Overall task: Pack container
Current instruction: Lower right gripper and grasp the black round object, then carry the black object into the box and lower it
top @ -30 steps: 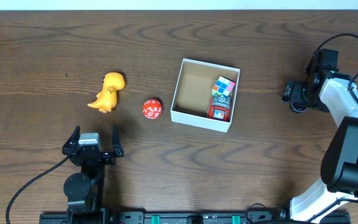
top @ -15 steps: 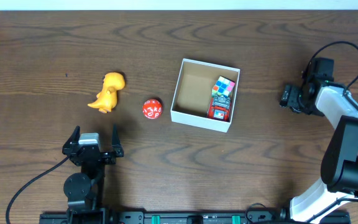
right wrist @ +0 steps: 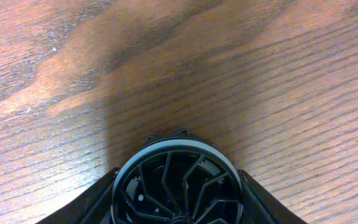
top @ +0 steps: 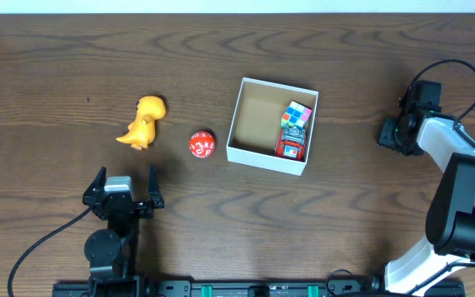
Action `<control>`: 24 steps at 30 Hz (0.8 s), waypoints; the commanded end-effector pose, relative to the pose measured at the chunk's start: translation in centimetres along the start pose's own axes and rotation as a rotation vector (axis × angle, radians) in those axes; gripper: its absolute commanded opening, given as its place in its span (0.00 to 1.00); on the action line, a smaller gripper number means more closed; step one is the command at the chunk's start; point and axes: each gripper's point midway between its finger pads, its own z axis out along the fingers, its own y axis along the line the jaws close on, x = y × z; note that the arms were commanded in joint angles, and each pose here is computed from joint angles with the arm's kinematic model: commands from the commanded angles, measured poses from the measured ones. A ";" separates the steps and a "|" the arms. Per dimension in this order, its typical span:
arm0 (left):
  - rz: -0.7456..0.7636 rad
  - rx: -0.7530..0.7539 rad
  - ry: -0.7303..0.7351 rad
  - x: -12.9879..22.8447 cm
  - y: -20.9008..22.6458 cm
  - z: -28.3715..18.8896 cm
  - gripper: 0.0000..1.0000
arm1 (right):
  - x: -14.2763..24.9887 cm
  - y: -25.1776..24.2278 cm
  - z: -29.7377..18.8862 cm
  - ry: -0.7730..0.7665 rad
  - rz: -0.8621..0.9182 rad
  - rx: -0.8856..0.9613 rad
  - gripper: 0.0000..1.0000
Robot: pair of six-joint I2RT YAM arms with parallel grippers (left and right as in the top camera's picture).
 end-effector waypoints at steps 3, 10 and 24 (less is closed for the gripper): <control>-0.001 0.015 0.046 1.5 -0.3 0.1 0.98 | 0.2 -0.1 0.2 0.012 0.005 0.000 0.45; -0.001 0.015 0.046 1.5 -0.3 0.1 0.98 | -2.4 2.7 -1.7 -0.041 -0.080 -0.027 0.41; -0.001 0.015 0.046 1.5 -0.3 0.1 0.98 | -7.8 16.3 -10.9 -0.233 -0.365 -0.168 0.44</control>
